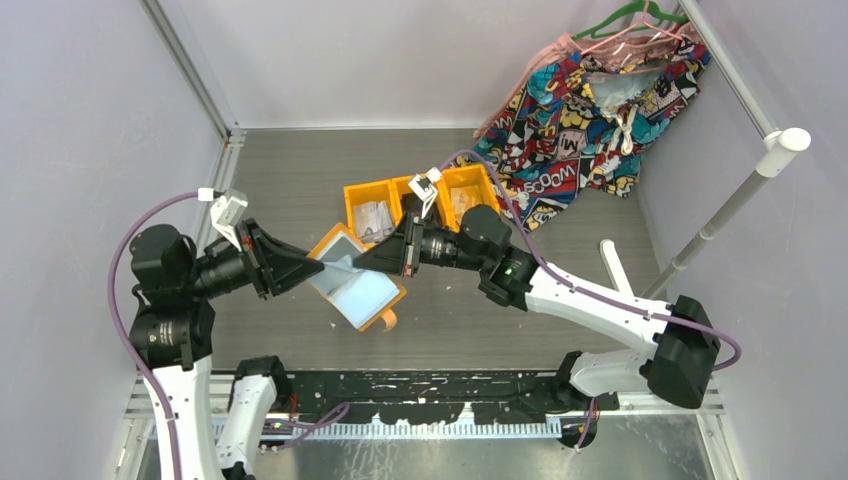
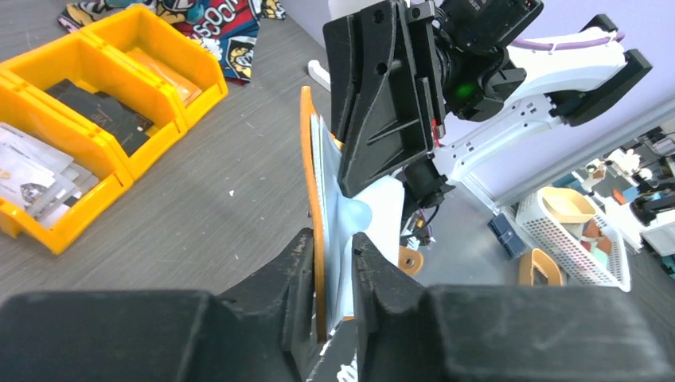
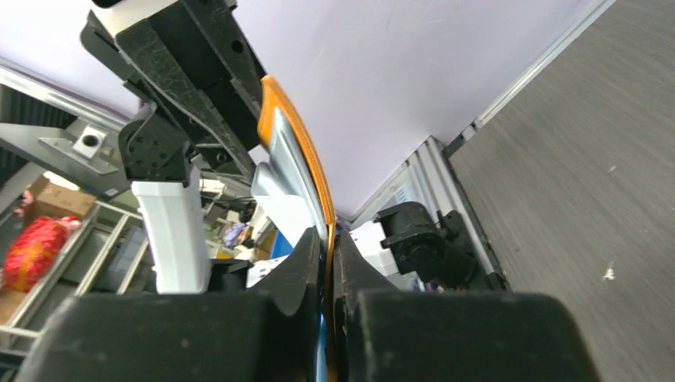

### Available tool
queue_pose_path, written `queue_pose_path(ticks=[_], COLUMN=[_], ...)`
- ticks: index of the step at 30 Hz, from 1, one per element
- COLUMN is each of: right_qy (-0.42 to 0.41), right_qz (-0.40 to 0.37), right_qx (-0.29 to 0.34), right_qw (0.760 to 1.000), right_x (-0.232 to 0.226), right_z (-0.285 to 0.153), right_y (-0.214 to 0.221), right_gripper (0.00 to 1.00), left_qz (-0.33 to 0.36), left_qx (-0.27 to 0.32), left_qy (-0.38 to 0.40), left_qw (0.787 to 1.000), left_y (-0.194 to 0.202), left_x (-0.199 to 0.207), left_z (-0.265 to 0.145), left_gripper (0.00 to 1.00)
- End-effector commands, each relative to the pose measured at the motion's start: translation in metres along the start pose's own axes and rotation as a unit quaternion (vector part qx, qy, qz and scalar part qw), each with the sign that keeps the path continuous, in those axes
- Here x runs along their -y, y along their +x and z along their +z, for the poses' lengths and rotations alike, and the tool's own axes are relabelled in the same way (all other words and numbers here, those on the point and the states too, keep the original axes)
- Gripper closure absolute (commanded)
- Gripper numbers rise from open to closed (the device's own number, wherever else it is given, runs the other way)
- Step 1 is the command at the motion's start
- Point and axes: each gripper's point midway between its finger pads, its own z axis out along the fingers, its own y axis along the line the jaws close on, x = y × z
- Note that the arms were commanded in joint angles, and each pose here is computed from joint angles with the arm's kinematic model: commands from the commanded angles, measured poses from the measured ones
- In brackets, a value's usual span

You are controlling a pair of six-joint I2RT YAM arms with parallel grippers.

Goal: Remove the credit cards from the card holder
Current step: Remove the credit card from the card holder.

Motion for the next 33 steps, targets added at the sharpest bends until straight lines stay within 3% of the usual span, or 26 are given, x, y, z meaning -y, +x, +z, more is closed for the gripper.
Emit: queue_pose_path(ticks=[1,3,7,10,16,26,27,33], right_qy=[-0.056,-0.054,-0.046,-0.038,-0.034,-0.067,-0.070,-0.076], right_qz=[0.000,-0.005,-0.024,-0.047,-0.067,-0.100,-0.102,-0.110], right_qx=[0.007,0.000,-0.018,-0.025,-0.038,-0.052,-0.052,-0.059], right_qw=[0.998,0.999,0.998,0.998,0.996,0.991,0.991,0.989], right_x=[-0.034,-0.035,-0.032,-0.030,-0.031,-0.054,-0.056,-0.062], right_z=[0.004,0.003,0.000,-0.004,-0.006,0.000,0.001,0.007], right_y=[-0.013,-0.011,-0.005,-0.002,0.003,0.005,0.005,0.006], right_gripper=[0.97,0.98,0.99,0.99,0.99,0.95,0.95,0.95], left_qz=[0.012,0.002,-0.017,-0.040,-0.047,0.021,0.026,0.017], left_qx=[0.000,-0.004,-0.004,-0.006,0.000,-0.006,-0.009,-0.037], left_qy=[0.034,0.041,0.051,0.055,0.034,-0.009,-0.010,0.017], left_qw=[0.999,0.999,0.999,0.998,0.998,1.000,1.000,0.999], left_y=[-0.004,0.000,-0.005,-0.011,-0.014,0.003,0.005,0.025], left_x=[0.020,0.021,0.025,0.022,0.008,0.000,0.001,0.014], left_z=[-0.003,-0.003,-0.002,0.000,0.004,-0.002,-0.003,-0.008], left_gripper=[0.57,0.37,0.29,0.35,0.67,0.90,0.90,0.68])
